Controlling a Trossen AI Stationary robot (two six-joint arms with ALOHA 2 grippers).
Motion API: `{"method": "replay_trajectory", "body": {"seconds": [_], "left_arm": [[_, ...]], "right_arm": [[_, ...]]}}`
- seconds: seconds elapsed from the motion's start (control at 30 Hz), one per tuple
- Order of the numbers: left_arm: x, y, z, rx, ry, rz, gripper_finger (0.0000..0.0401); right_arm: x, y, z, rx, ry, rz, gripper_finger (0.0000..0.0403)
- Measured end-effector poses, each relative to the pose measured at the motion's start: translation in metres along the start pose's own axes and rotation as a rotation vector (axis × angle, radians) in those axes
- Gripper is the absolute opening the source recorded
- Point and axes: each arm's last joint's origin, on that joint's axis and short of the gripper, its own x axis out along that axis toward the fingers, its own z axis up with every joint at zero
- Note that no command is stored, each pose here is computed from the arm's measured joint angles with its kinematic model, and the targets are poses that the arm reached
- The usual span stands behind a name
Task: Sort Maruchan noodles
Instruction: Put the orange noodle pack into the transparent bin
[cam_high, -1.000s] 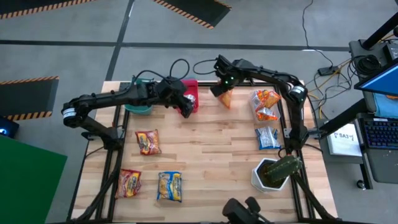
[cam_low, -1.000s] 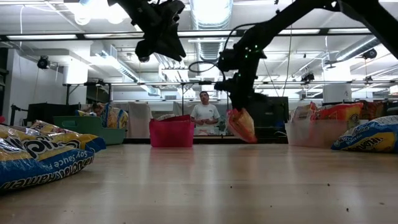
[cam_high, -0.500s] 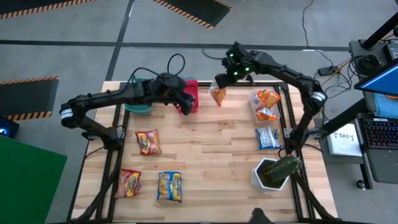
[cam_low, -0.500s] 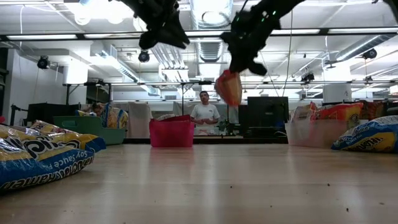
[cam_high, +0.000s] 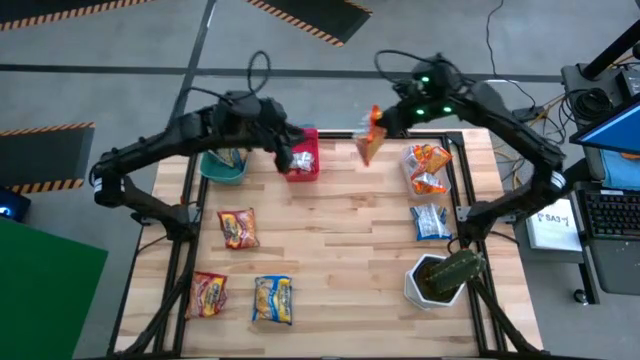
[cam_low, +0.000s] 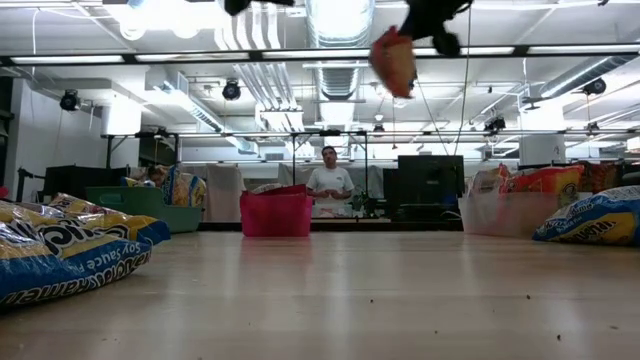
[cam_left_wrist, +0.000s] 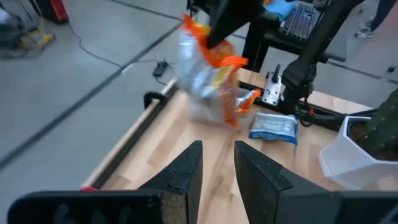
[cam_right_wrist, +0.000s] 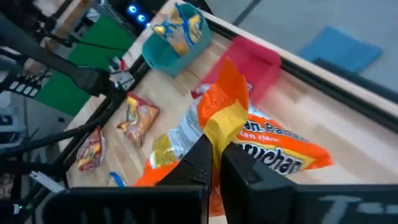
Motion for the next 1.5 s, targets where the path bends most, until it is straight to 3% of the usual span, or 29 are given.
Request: {"method": "replay_trajectory", "body": {"seconds": [0.27,0.37,0.5,0.6,0.73,0.93,1.07,1.23,1.43,1.5], "left_arm": [[-0.027,0.004,0.021,0.097,-0.095,0.135,0.0076],[-0.025,0.004,0.024,0.097,-0.121,0.136,0.0076],[-0.017,0.002,0.025,0.075,-0.143,0.104,0.0076],[-0.011,-0.001,0.026,0.061,-0.166,0.004,0.0076],[0.003,-0.007,0.024,0.045,-0.203,-0.15,0.0076],[0.031,-0.013,0.027,-0.051,-0.42,-0.325,0.008],[0.037,-0.009,0.033,-0.102,-0.51,-0.435,0.0111],[0.043,-0.008,0.032,-0.112,-0.515,-0.422,0.0178],[0.046,-0.001,0.031,-0.136,-0.524,-0.212,0.0261],[0.046,0.001,0.031,-0.137,-0.523,-0.192,0.028]], "right_arm": [[-0.045,-0.027,-0.029,0.196,0.159,-0.239,0.0008],[-0.048,-0.028,-0.034,0.173,0.212,-0.249,0.0009],[-0.051,-0.025,-0.034,0.122,0.179,-0.21,0.0009],[-0.053,-0.021,-0.032,0.079,0.113,-0.092,0.0009],[-0.054,-0.009,-0.029,-0.066,0.009,0.19,0.0009],[-0.042,0.011,-0.017,-0.24,-0.211,0.536,0.0009],[-0.033,0.023,-0.006,-0.329,-0.313,0.768,0.0009],[-0.015,0.023,0.008,-0.255,-0.443,0.842,0.0009],[0.008,0.017,0.019,-0.147,-0.47,0.805,0.0009],[0.016,0.014,0.021,-0.111,-0.489,0.772,0.0009]]}}
